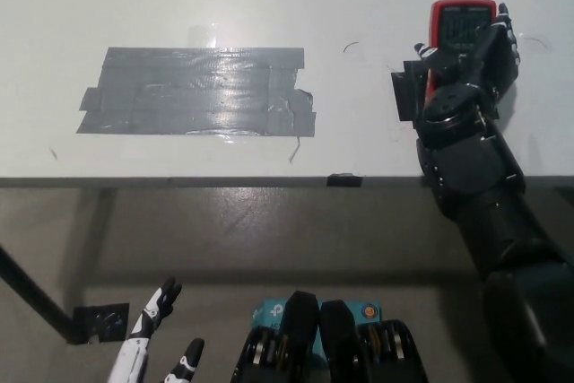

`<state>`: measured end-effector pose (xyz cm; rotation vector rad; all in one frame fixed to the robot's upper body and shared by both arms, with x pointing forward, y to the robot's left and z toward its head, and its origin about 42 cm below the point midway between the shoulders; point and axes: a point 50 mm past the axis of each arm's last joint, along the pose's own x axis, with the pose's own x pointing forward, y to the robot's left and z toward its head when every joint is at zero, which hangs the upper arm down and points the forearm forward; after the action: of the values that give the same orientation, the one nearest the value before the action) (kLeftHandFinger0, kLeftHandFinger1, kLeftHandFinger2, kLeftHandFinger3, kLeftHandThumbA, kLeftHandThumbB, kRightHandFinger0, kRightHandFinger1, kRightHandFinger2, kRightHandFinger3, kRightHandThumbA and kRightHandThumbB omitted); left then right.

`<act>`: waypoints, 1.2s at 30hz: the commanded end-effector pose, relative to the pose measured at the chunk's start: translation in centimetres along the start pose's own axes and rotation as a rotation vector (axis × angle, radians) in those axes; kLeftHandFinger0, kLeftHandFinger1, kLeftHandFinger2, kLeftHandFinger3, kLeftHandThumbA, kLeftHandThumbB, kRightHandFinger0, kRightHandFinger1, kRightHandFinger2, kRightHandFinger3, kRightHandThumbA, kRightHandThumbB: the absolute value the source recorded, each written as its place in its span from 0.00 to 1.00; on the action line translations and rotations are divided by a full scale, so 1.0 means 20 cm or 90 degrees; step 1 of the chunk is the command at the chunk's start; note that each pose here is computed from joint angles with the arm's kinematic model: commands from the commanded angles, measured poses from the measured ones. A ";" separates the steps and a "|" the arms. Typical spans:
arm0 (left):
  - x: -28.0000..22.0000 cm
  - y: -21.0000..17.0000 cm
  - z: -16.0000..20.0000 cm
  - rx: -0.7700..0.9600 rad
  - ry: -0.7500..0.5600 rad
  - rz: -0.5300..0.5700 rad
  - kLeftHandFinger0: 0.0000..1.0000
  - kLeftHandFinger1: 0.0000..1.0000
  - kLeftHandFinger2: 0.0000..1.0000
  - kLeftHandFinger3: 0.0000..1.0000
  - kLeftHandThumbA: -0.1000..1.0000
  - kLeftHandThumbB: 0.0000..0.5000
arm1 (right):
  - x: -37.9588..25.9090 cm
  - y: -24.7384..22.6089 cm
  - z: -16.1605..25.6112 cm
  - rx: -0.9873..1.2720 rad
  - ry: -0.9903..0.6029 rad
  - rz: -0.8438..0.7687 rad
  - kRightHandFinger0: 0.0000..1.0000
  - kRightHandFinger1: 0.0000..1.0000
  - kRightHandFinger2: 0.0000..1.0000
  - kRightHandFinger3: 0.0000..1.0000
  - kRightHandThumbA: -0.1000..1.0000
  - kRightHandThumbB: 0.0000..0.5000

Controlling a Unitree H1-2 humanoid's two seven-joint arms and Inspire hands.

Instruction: The robot first picks the multimeter with right hand and then unfolds the black stand on the back of it using left hand

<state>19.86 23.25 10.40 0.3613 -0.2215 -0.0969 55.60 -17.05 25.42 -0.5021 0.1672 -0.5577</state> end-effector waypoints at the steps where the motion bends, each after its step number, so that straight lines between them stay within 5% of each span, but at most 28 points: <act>1: 0.00 0.03 0.03 0.010 -0.020 0.004 1.00 1.00 1.00 1.00 0.79 0.00 | 0.00 -0.01 0.16 0.076 -0.020 0.007 1.00 1.00 1.00 1.00 0.87 1.00; 4: 0.00 0.03 0.03 0.010 -0.026 0.002 1.00 1.00 1.00 1.00 0.79 0.00 | 0.00 -0.01 0.14 0.082 -0.016 -0.007 1.00 1.00 1.00 1.00 0.77 0.96; 6: 0.00 0.03 0.03 0.008 -0.028 0.003 1.00 1.00 1.00 1.00 0.77 0.00 | 0.01 -0.01 0.13 0.085 -0.023 -0.023 0.92 1.00 1.00 1.00 0.60 0.73; 7: 0.01 0.03 0.03 0.009 -0.029 0.003 1.00 1.00 1.00 1.00 0.77 0.00 | 0.02 -0.02 0.12 0.088 -0.028 -0.033 0.54 0.64 0.81 1.00 0.48 0.71; 9: 0.01 0.03 0.03 0.010 -0.028 0.004 1.00 1.00 1.00 1.00 0.77 0.00 | 0.03 -0.03 0.12 0.100 -0.026 -0.047 0.28 0.37 0.51 1.00 0.36 0.68; 10: 0.00 0.03 0.03 0.013 -0.025 0.003 1.00 1.00 1.00 1.00 0.77 0.01 | 0.03 -0.04 0.11 0.101 -0.037 -0.060 0.10 0.14 0.26 0.66 0.26 0.64; 12: -0.01 0.03 0.03 0.013 -0.020 0.000 1.00 1.00 1.00 1.00 0.78 0.01 | 0.02 -0.03 0.09 0.113 -0.056 -0.074 0.00 0.01 0.16 0.41 0.23 0.61; 14: -0.01 0.03 0.03 0.011 -0.017 -0.002 1.00 1.00 1.00 1.00 0.78 0.00 | 0.03 -0.04 0.09 0.101 -0.064 -0.083 0.02 0.02 0.16 0.39 0.26 0.60; 17: 0.00 0.03 0.02 0.015 -0.022 -0.002 1.00 1.00 1.00 1.00 0.78 0.00 | 0.03 -0.06 0.12 0.116 -0.082 -0.094 0.00 0.00 0.01 0.24 0.25 0.60; 23: -0.01 0.04 0.01 0.008 -0.015 0.002 1.00 1.00 1.00 1.00 0.77 0.00 | 0.02 -0.07 0.19 0.135 -0.125 -0.103 0.00 0.00 0.01 0.13 0.23 0.55; 24: -0.01 0.03 0.01 0.009 -0.015 0.002 1.00 1.00 1.00 1.00 0.78 0.00 | 0.01 -0.08 0.20 0.142 -0.136 -0.110 0.00 0.00 0.00 0.17 0.22 0.55; 25: -0.02 0.04 0.01 0.009 -0.014 0.002 1.00 1.00 1.00 1.00 0.78 0.00 | 0.01 -0.09 0.21 0.146 -0.142 -0.116 0.00 0.00 0.00 0.34 0.22 0.57; 27: -0.02 0.04 0.02 0.020 -0.014 -0.001 1.00 1.00 1.00 1.00 0.78 0.00 | -0.01 -0.12 0.26 0.161 -0.167 -0.139 0.00 0.00 0.00 0.52 0.21 0.64; 28: -0.02 0.04 0.02 0.020 -0.013 -0.001 1.00 1.00 1.00 1.00 0.78 0.00 | -0.02 -0.13 0.28 0.170 -0.171 -0.147 0.00 0.00 0.00 0.53 0.21 0.64; 30: -0.02 0.04 0.01 0.020 -0.012 -0.002 1.00 1.00 1.00 1.00 0.79 0.00 | -0.05 -0.17 0.34 0.223 -0.209 -0.149 0.00 0.00 0.00 0.02 0.19 0.59; 31: -0.02 0.03 0.01 0.016 -0.012 -0.003 1.00 1.00 1.00 1.00 0.79 0.00 | -0.07 -0.20 0.37 0.313 -0.219 -0.120 0.00 0.00 0.03 0.00 0.13 0.56; 34: -0.05 0.04 0.01 0.015 -0.010 -0.007 1.00 1.00 1.00 1.00 0.78 0.00 | -0.18 -0.32 0.43 0.514 -0.204 -0.035 0.01 0.24 0.55 0.33 0.12 0.52; 35: -0.05 0.04 0.01 0.015 -0.010 -0.008 1.00 1.00 1.00 1.00 0.78 0.00 | -0.22 -0.37 0.44 0.606 -0.204 0.024 0.02 0.31 0.66 0.43 0.12 0.47; 36: -0.05 0.04 0.01 0.021 -0.009 -0.009 1.00 1.00 1.00 1.00 0.79 0.00 | -0.26 -0.42 0.46 0.667 -0.213 0.065 0.03 0.32 0.67 0.50 0.13 0.46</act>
<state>19.77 23.37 10.21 0.3677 -0.2130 -0.0992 53.71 -17.44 27.42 -0.2006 -0.0853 -0.6698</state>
